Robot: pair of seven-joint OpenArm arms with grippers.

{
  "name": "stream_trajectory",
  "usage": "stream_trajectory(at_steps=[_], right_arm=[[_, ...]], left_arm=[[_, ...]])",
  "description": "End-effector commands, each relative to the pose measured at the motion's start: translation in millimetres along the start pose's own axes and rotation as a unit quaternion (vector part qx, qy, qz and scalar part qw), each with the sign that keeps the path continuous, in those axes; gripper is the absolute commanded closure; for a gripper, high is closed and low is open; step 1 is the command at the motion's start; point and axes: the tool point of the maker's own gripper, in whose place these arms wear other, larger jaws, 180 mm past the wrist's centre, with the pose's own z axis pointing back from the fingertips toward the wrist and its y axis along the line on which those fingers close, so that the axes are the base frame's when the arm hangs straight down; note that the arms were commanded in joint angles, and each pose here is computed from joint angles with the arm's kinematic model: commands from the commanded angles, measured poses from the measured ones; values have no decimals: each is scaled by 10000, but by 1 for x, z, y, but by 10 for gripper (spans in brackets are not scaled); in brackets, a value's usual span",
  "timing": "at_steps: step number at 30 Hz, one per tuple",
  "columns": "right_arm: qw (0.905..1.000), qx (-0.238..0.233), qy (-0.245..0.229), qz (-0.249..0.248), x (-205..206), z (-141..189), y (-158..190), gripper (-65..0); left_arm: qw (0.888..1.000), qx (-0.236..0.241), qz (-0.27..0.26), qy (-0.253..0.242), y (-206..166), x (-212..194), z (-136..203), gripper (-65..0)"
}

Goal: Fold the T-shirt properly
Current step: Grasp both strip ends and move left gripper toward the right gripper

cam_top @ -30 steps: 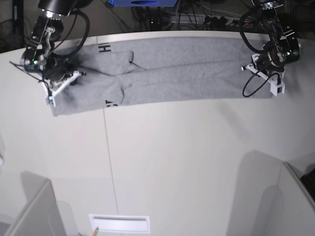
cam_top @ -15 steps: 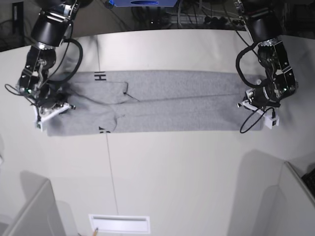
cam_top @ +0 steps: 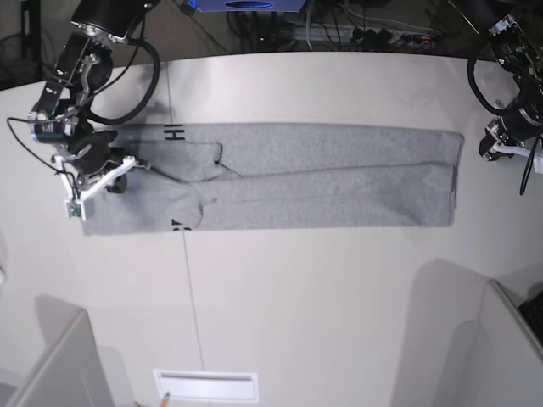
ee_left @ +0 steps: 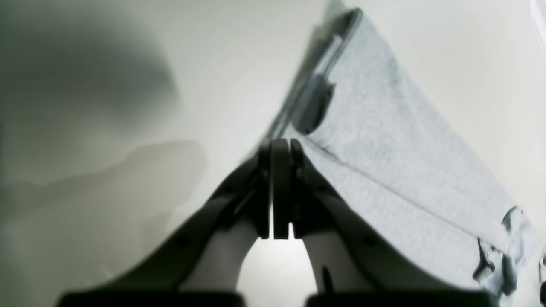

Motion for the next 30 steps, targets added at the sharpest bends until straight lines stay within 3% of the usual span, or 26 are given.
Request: stream_trajectory(at_steps=[1,3,8,10,12,18,30], right_arm=[[9996,20,-281,78,14,5,0,0],[9998,61,-166,37,3,4,3,0],[9998,186,37,43,-18,3,12,0],[9998,188,52,34,-20,3,12,0],[9998,204,45,17,-20,3,13,0],[9998,194,83,19,-23,3,12,0],[9999,139,63,16,-29,8,10,0]], left_arm=[[9993,-106,-171,-305,-9,20,9,0],[9993,-64,-196,-296,-6,19,11,0],[9993,-51,-242,-295,-6,20,13,-370],[9995,-86,-161,-276,-6,21,7,-459],[9991,-237,-79,-335,-15,30,-1,-457],[9985,-475,-144,236,-35,13,-47,-448],[9959,-207,-438,766,-23,-19,-85,-441]])
